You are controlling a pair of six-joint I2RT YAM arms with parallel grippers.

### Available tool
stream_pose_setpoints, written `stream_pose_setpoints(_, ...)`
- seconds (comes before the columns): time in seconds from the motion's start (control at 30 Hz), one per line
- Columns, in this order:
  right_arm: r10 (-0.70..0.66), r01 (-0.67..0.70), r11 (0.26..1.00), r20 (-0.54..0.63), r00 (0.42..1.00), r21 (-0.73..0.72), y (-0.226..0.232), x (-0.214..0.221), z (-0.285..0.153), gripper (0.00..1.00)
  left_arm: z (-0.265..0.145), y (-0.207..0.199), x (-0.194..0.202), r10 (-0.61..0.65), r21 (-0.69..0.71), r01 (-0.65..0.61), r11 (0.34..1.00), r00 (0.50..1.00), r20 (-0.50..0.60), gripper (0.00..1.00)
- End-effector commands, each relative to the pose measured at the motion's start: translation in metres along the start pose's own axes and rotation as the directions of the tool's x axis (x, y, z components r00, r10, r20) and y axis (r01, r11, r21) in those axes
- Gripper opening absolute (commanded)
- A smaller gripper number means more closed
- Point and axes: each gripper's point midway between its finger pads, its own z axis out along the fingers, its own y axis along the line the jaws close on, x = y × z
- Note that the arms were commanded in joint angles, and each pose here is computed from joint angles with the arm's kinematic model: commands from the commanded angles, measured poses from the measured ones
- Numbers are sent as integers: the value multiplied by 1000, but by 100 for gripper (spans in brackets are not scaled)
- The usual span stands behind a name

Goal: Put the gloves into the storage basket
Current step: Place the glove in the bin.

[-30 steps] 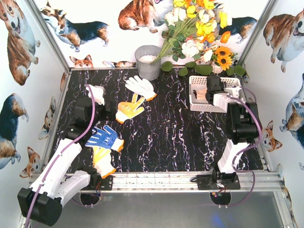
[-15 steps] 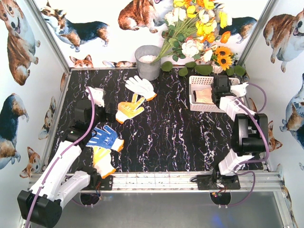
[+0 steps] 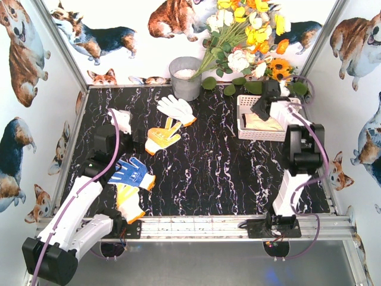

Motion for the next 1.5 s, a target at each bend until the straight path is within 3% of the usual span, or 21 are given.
stream_pose_setpoints(0.0, -260, 268, 963, -182, 948, 22, -6, 28, 2, 35, 2, 6, -1, 9, -19, -9, 1000, 1000, 3, 100)
stream_pose_setpoints(0.33, -388, 387, 921, -199, 900, -46, 5, 45, 3, 36, 3, 7, 1, 11, -29, -11, 1000, 1000, -3, 100)
stream_pose_setpoints(0.73, -428, 419, 904, -230, 874, -87, 8, 57, 18, 36, 3, 7, 1, 11, -26, -12, 1000, 1000, -5, 100)
stream_pose_setpoints(0.93, -438, 434, 898, -259, 861, -75, 3, 64, 28, 31, 2, 7, 1, 15, -27, -15, 1000, 1000, -5, 100)
stream_pose_setpoints(1.23, -433, 428, 901, -237, 870, -73, 8, 59, 36, 26, 2, 7, 1, 15, -27, -15, 1000, 1000, -4, 100)
stream_pose_setpoints(1.47, -433, 408, 899, -185, 882, -158, 28, 46, 8, 33, 1, 8, 0, 13, -32, -14, 999, 1000, -1, 100)
